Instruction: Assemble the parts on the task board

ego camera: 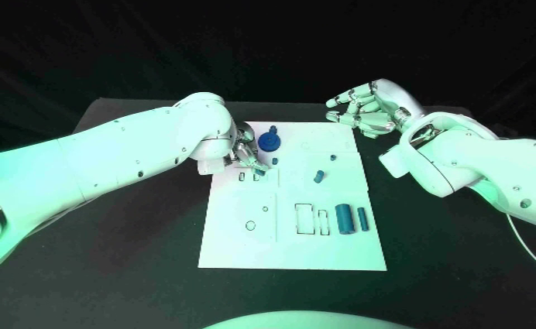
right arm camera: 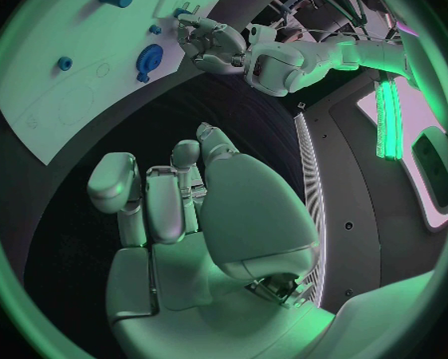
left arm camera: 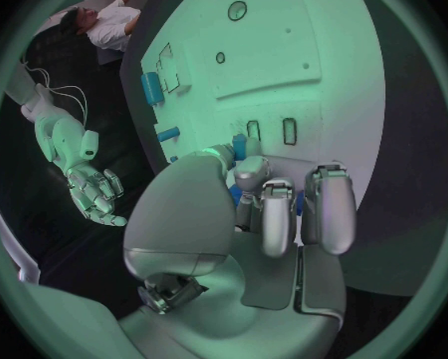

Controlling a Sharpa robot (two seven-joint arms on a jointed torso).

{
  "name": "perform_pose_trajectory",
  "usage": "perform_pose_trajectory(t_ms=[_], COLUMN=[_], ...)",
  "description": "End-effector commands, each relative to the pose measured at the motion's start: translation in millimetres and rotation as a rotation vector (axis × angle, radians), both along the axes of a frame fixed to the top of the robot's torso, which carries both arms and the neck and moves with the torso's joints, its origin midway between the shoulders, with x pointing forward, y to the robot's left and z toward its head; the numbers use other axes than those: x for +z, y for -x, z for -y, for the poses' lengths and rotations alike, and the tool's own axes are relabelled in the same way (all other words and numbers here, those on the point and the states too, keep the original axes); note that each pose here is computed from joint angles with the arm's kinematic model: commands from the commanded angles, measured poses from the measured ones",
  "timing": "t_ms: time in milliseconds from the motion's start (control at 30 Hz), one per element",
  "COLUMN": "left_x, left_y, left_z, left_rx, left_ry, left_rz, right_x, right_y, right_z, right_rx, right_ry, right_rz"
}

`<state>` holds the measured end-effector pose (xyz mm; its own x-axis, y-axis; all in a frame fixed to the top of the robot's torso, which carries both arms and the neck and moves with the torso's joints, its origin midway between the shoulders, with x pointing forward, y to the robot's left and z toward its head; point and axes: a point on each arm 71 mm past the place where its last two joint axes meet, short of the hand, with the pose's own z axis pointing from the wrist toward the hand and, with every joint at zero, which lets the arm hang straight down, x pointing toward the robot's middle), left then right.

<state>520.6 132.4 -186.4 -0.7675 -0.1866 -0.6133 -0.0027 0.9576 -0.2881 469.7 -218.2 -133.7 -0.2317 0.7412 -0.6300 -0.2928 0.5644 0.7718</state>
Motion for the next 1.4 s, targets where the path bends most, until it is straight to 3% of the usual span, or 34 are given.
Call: perform_pose_trajectory(t_ms=[33,367,600,1400], left_x=[0.6,4.0,4.1,-7.6], left_y=[2.0,4.8,7.1,13.1], left_z=[0.5,-5.8,-6.5,-8.8], left_rx=[-0.009,0.026,0.01,-0.016], left_ry=[0.02,0.05,0.04,-0.017], left_rz=[-0.001,0.035,0.047,0.042], right_x=[-1.3,-1.7,-3.4,-3.7], right_y=[0.4,0.2,0.2,1.0], right_z=[-1.2,-1.3,-1.2,1.2], right_rx=[0.012,0.011,0.011,0.004], right_ry=[0.006,0.002,-0.004,-0.018], right_rz=[-0.007,-0.009,-0.016,0.003])
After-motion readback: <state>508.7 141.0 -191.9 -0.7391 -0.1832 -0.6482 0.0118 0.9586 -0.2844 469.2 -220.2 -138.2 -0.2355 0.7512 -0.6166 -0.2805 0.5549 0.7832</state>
